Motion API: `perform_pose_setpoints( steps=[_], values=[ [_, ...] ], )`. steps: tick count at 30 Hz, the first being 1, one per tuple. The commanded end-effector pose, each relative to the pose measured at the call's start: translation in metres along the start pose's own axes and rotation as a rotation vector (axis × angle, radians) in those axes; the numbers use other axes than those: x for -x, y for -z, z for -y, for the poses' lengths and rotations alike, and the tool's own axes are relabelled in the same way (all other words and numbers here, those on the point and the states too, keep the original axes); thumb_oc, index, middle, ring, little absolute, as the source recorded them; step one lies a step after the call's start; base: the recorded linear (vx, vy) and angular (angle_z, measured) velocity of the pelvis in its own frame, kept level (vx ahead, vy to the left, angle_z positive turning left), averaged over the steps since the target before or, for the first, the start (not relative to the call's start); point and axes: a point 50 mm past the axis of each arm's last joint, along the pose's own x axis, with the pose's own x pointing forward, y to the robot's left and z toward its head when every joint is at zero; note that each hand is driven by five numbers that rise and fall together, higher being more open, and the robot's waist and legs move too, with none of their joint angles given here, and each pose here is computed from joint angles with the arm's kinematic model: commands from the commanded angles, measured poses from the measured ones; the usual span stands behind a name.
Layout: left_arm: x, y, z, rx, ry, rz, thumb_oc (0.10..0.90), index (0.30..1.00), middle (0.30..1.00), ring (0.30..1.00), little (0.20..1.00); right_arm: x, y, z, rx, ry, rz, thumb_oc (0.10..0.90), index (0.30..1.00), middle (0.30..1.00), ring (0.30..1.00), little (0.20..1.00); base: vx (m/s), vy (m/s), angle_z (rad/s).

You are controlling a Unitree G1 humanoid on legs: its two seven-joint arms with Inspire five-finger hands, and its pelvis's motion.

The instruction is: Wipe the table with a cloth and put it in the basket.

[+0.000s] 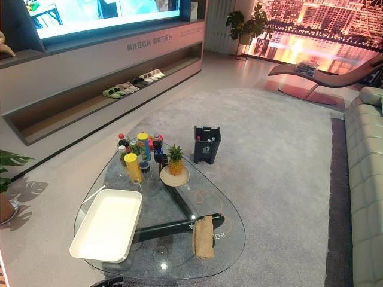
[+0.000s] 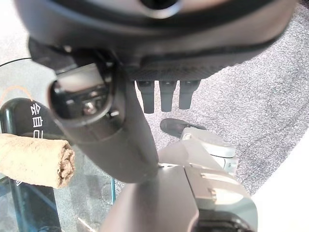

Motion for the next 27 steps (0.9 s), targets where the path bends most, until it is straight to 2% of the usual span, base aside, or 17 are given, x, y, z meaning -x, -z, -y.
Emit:
perform_pose_setpoints(
  steps=[1, 27],
  values=[
    [-0.0053, -0.0223, 0.0104, -0.050, 0.038, 0.033, 0.800, 0.900, 0.900, 0.900, 0.900, -0.0042, -0.0197, -0.0170, 0.057, -0.084, 0.013, 0.800, 0.900, 0.900, 0.900, 0.900, 0.00, 0.000, 0.00],
    [-0.0051, -0.0233, 0.0089, -0.044, 0.032, 0.039, 0.800, 0.900, 0.900, 0.900, 0.900, -0.0040, -0.0205, -0.0166, 0.057, -0.087, 0.019, 0.800, 0.900, 0.900, 0.900, 0.900, 0.00, 0.000, 0.00]
  ],
)
